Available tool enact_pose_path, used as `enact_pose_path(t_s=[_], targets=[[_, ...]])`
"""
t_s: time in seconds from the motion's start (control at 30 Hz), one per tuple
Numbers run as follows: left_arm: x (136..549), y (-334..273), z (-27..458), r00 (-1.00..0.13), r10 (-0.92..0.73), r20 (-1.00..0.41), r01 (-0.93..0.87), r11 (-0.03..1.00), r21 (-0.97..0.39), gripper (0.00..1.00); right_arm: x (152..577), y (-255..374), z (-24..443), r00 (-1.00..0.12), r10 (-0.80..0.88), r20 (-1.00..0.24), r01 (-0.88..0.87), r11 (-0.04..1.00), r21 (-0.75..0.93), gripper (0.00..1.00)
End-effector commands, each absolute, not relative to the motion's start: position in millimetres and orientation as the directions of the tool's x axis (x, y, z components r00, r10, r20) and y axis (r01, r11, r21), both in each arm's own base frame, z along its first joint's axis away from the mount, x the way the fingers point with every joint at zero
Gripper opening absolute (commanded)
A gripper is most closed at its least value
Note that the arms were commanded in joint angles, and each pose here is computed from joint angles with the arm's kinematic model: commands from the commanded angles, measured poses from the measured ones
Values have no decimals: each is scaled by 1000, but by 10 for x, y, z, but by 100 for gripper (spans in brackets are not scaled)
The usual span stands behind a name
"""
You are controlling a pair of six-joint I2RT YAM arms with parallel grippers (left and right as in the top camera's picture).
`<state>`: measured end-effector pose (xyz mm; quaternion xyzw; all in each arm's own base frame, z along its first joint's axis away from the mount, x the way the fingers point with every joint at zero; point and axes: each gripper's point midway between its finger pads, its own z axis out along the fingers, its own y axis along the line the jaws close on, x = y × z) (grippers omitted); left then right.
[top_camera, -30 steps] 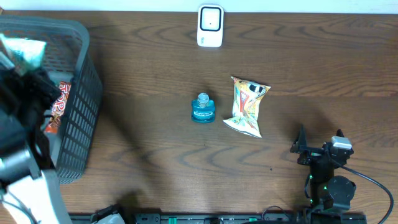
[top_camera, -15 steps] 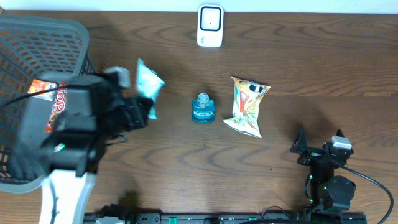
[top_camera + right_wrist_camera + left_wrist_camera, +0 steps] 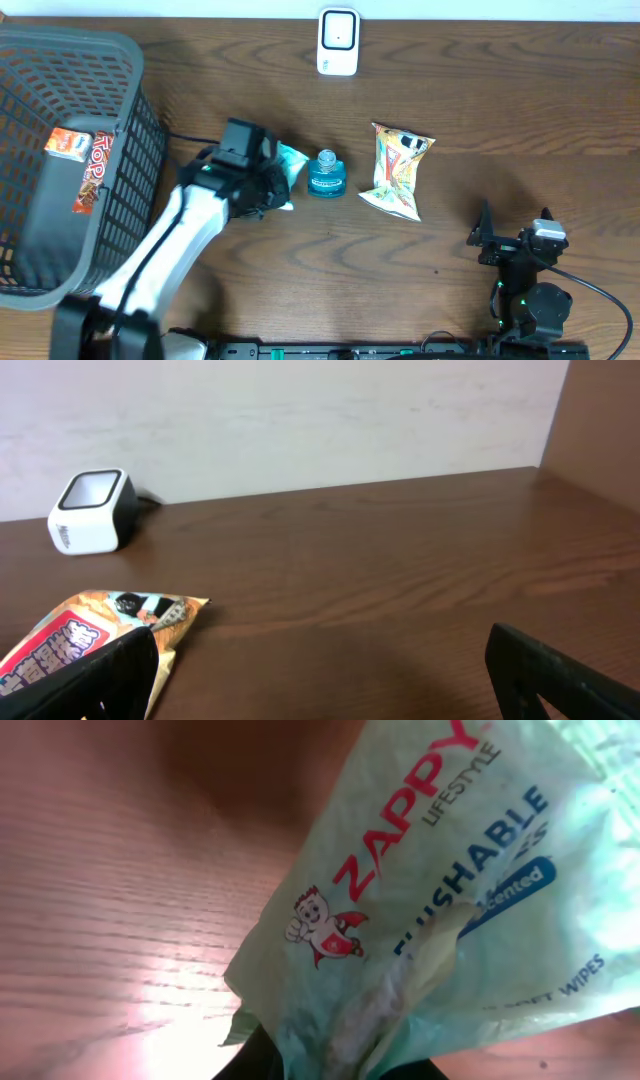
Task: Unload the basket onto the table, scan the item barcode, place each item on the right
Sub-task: 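Carry the wipe pack to the scanner area, then release the wipe pack left of the bottle and withdraw to the basket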
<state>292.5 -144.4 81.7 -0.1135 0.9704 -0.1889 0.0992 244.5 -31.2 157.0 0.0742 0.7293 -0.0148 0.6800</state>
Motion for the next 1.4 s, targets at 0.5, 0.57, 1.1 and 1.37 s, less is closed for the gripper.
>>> enact_pose_path(t_s=[0.5, 0.57, 1.1, 1.37], targets=[[3226, -1418, 1092, -919, -314, -240, -206, 899, -387, 65, 2443, -316, 1569, -62, 91, -994, 128, 988, 82, 99], [3302, -1280, 1324, -888, -337, -313, -220, 908, -356, 65, 2443, -315, 1569, -62, 91, -994, 128, 988, 82, 99], [3425, 646, 3576, -398, -340, -852, -471, 873, -128, 100, 2443, -316, 1569, -62, 91, -994, 128, 988, 82, 99], [3036, 1877, 3229, -251, -575, -778, -804, 572, -163, 99, 2443, -315, 1569, -62, 91, -994, 128, 988, 82, 99]])
